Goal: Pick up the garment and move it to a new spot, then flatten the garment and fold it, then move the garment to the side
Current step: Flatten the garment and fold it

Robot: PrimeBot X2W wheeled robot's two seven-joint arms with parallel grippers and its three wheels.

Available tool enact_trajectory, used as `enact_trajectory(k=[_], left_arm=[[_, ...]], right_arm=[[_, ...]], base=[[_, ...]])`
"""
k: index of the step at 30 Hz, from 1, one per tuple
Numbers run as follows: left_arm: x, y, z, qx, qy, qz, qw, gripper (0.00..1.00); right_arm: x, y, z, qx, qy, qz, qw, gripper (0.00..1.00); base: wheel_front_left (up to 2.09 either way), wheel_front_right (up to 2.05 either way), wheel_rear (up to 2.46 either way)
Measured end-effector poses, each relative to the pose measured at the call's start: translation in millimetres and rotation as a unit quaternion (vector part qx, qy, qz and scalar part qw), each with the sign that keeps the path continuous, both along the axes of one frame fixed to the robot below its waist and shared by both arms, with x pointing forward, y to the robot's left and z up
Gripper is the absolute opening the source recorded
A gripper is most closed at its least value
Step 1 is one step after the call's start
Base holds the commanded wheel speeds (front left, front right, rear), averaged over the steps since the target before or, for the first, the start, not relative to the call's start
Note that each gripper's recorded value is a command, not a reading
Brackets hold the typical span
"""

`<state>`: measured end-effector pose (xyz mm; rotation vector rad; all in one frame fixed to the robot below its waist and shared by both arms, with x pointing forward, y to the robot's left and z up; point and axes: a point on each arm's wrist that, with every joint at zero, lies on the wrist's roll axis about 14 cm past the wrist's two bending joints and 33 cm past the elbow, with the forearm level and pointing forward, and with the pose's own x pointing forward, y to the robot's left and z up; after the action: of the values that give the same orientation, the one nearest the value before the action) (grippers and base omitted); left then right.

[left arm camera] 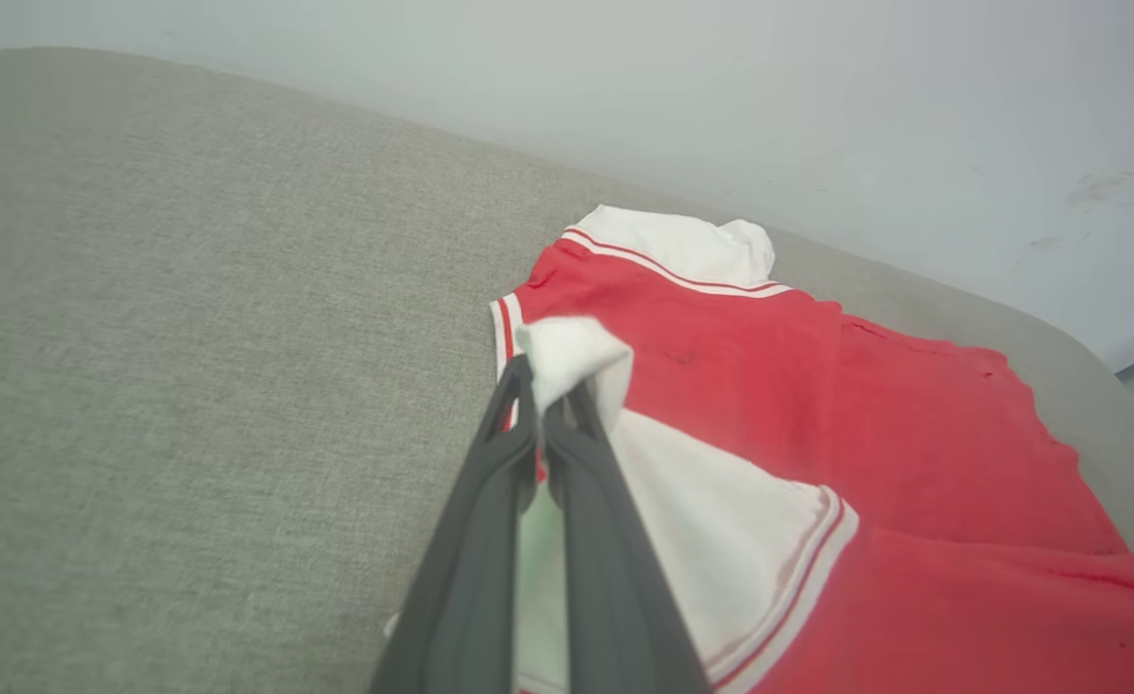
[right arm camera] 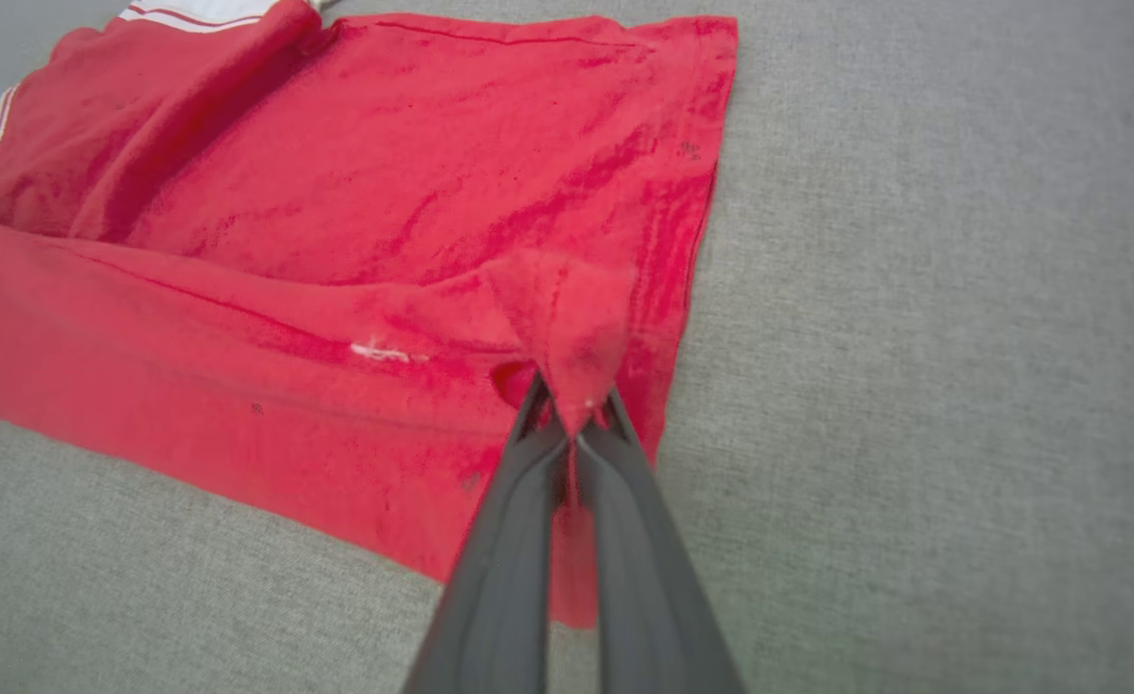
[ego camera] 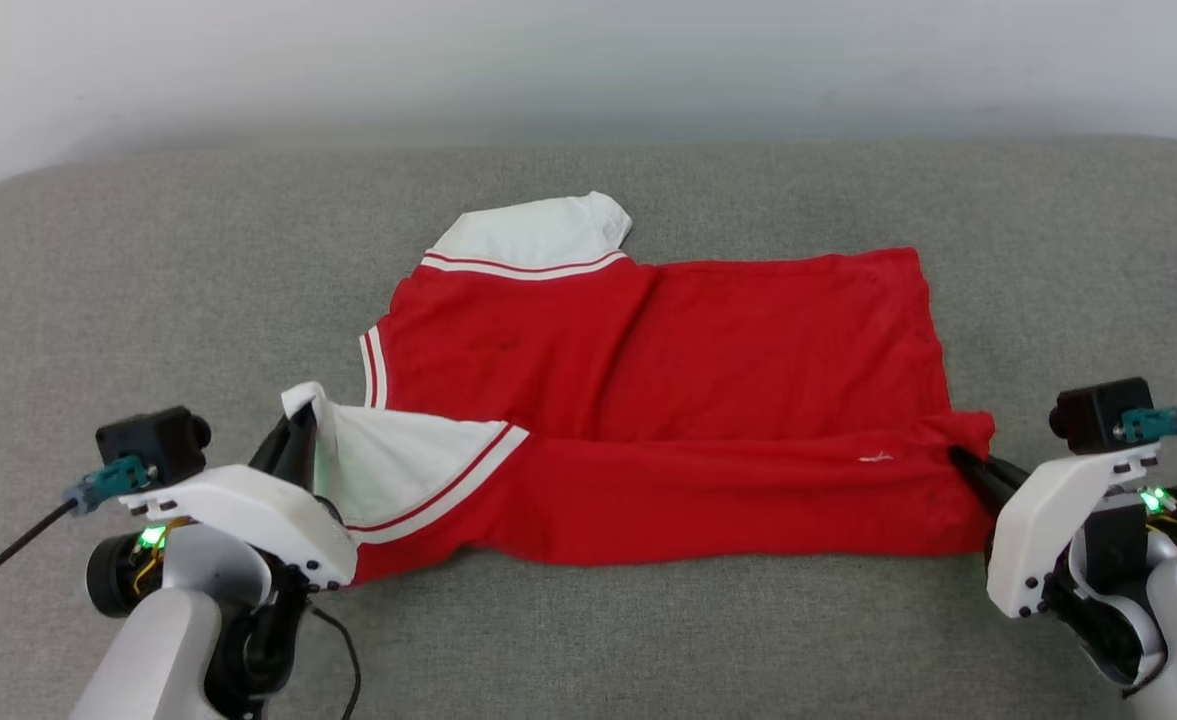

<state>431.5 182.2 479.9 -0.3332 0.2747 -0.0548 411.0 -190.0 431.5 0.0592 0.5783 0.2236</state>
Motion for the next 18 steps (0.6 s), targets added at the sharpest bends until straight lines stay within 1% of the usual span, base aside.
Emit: enact_trajectory(k=[7, 8, 9, 10, 11, 12, 14, 15, 16, 18], left_arm=[[26.2, -5.2, -32.6, -0.001, 0.029, -0.011, 1.0, 0.0], [28.0, -7.1, -39.2, -0.001, 0.037, -0.014, 0.999, 0.0], [29.6, -10.6, -44.8, -0.002, 0.044, -0.02, 0.999, 0.0], [30.6, -12.9, -51.3, -0.004, 0.053, -0.024, 0.998, 0.0], [30.8, -14.9, -58.0, -0.005, 0.064, -0.028, 0.998, 0.02], [30.8, -16.1, -63.7, -0.008, 0.072, -0.029, 0.997, 0.24], [31.2, -19.9, -72.4, -0.014, 0.085, -0.034, 0.996, 0.6], [31.7, -21.8, -75.7, -0.016, 0.09, -0.036, 0.995, 0.86], [33.0, -23.1, -76.2, -0.018, 0.089, -0.036, 0.995, 1.0], [34.1, -21.6, -77.6, -0.022, 0.09, -0.033, 0.995, 1.0]], right_arm=[[22.5, -1.1, -23.8, -0.004, 0.019, 0.001, 1.0, 0.01], [23.8, -1.0, -28.6, -0.004, 0.025, 0.001, 1.0, 0.19], [24.9, -0.9, -33.0, -0.006, 0.029, 0.002, 1.0, 0.31], [26.1, -0.2, -36.6, -0.006, 0.031, 0.003, 1.0, 0.56], [26.5, 0.0, -40.4, -0.005, 0.035, 0.002, 0.999, 0.93], [25.7, 0.1, -44.9, -0.006, 0.041, 0.003, 0.999, 1.0], [23.8, 2.5, -51.1, -0.002, 0.044, 0.003, 0.999, 1.0], [23.5, 4.1, -52.4, 0.0, 0.043, 0.004, 0.999, 1.0], [24.8, 4.9, -51.4, 0.0, 0.038, 0.005, 0.999, 1.0], [26.6, 5.6, -47.5, 0.003, 0.021, 0.004, 1.0, 1.0]], base=[[0.0, 0.0, 0.0], [0.0, 0.0, 0.0], [0.0, 0.0, 0.0], [0.0, 0.0, 0.0], [0.0, 0.0, 0.0], [0.0, 0.0, 0.0], [0.0, 0.0, 0.0], [0.0, 0.0, 0.0], [0.0, 0.0, 0.0], [0.0, 0.0, 0.0]])
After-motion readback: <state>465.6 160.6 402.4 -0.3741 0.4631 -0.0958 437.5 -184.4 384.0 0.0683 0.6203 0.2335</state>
